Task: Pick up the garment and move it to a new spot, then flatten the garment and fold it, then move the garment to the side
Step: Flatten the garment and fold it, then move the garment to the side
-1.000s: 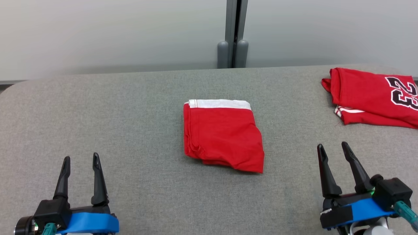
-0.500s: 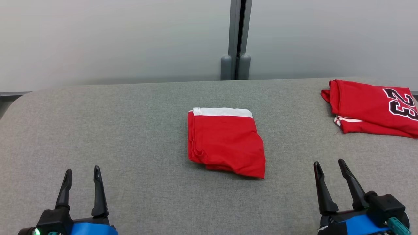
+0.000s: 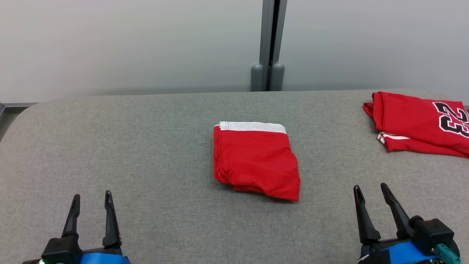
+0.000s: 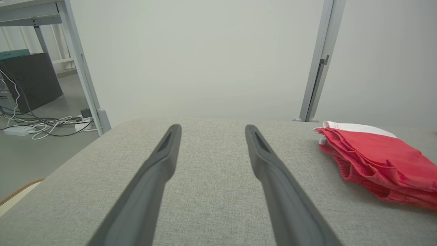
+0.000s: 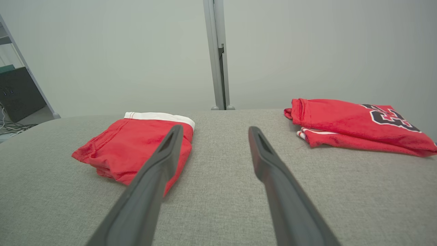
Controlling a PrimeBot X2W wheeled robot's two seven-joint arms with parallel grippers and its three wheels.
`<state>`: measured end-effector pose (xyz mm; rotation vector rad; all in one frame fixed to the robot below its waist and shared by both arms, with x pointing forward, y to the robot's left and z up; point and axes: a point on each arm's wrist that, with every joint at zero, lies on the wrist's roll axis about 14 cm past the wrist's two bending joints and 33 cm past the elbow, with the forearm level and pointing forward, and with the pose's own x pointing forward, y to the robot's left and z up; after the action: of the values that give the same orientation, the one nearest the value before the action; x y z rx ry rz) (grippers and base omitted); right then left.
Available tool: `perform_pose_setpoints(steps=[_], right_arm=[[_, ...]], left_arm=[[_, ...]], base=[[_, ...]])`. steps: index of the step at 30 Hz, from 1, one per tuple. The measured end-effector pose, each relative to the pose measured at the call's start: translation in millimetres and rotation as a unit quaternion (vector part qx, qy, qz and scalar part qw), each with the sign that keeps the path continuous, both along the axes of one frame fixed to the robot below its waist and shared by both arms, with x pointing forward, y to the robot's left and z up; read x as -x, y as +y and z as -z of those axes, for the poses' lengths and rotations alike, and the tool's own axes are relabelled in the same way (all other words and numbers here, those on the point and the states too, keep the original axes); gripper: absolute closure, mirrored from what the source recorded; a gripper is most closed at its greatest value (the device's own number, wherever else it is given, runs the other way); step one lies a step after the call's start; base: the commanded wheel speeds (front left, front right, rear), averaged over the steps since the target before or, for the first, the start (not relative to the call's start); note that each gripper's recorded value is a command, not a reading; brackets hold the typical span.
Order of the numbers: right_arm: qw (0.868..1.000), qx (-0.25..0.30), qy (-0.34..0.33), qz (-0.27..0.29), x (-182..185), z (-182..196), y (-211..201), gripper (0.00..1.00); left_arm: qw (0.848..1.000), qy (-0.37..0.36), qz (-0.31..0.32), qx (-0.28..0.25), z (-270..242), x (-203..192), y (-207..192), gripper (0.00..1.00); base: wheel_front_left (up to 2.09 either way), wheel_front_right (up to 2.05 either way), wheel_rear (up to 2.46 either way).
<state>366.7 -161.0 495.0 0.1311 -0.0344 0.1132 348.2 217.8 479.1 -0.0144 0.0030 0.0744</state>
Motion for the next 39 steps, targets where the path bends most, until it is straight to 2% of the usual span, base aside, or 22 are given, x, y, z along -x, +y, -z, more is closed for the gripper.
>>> perform_pose_setpoints(steps=[15,20,27,34,39], right_arm=[[1.0,0.007,0.006,-0.011,-1,2,7,0.0],[0.998,0.033,-0.035,-0.047,-31,-27,28,0.0],[0.993,0.067,-0.024,-0.099,-83,-40,58,0.0],[0.987,0.09,0.049,-0.127,-124,-5,78,0.0],[0.975,0.099,0.141,-0.138,-136,53,84,0.0]], left_arm=[[1.0,0.0,-0.003,-0.001,0,0,0,0.0],[1.0,0.006,0.002,0.001,4,-3,-3,0.0],[1.0,0.001,-0.006,0.0,1,-9,3,0.0],[1.0,0.003,-0.028,0.004,2,-12,16,0.0],[0.999,0.018,-0.044,0.006,11,-15,24,0.0]], base=[[0.0,0.0,0.0],[0.0,0.0,0.0],[0.0,0.0,0.0],[0.0,0.0,0.0],[0.0,0.0,0.0]])
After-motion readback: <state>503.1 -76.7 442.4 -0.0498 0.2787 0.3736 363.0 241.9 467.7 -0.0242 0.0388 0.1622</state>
